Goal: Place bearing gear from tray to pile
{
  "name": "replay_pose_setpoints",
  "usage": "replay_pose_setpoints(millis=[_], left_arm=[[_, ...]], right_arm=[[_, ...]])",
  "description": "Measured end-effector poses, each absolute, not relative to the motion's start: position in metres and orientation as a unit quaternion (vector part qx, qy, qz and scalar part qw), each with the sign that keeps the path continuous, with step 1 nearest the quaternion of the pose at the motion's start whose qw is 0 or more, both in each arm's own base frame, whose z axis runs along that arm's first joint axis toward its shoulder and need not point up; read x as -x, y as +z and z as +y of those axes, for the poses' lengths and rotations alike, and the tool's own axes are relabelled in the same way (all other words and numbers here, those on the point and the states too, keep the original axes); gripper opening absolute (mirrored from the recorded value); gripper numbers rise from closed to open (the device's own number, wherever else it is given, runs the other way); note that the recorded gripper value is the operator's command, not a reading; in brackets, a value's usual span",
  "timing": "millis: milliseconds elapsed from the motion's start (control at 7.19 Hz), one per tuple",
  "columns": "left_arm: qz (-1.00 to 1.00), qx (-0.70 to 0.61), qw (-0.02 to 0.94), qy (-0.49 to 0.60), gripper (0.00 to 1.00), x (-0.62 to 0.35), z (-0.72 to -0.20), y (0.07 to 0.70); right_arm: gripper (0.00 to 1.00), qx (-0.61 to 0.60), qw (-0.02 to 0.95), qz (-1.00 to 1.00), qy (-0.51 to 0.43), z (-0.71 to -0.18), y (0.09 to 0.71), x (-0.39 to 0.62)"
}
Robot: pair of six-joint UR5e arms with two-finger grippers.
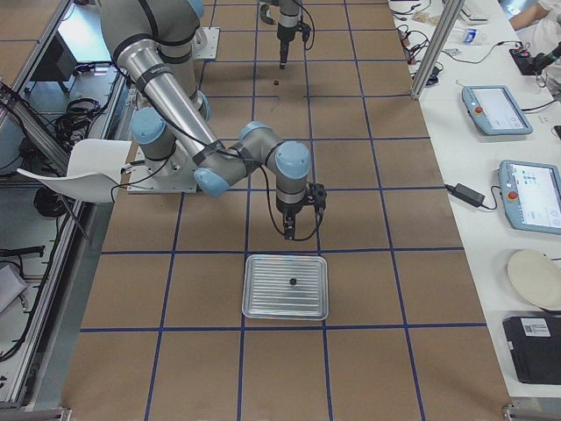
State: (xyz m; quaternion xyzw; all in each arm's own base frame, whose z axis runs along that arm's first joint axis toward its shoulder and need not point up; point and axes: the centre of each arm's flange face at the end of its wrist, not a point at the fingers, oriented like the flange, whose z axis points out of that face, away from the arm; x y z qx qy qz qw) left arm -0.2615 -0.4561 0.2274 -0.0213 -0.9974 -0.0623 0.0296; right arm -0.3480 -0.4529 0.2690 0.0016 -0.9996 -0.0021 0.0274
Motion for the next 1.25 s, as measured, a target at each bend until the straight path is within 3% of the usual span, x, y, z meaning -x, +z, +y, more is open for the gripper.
replay_pose_setpoints(millis=[139, 417, 556, 834, 973, 1112, 1251], left_arm=[[-0.997, 0.026, 0.028, -0.065, 0.93, 0.270, -0.453, 0.217], [-0.997, 0.034, 0.026, -0.069, 0.90, 0.279, -0.448, 0.198], [-0.996, 0.037, 0.025, -0.071, 0.79, 0.281, -0.446, 0.190], [-0.996, 0.039, 0.023, -0.076, 0.75, 0.282, -0.447, 0.179], [-0.996, 0.040, 0.022, -0.081, 0.57, 0.282, -0.447, 0.173], [-0.995, 0.040, 0.021, -0.084, 0.37, 0.282, -0.448, 0.168], [-0.995, 0.041, 0.021, -0.085, 0.10, 0.282, -0.448, 0.166]], right_arm=[[0.98, -0.009, 0.032, -0.999, 0.001, -0.464, 0.248, 0.390], [0.73, -0.016, 0.029, -0.999, -0.004, -0.476, 0.206, 0.451], [0.73, -0.014, 0.026, -1.000, -0.010, -0.475, 0.195, 0.457], [0.53, -0.014, 0.016, -1.000, -0.020, -0.470, 0.181, 0.454], [0.45, -0.015, 0.014, -1.000, -0.021, -0.468, 0.179, 0.453], [0.45, -0.016, 0.013, -1.000, -0.022, -0.468, 0.177, 0.452], [0.44, -0.018, 0.012, -1.000, -0.021, -0.468, 0.177, 0.451]])
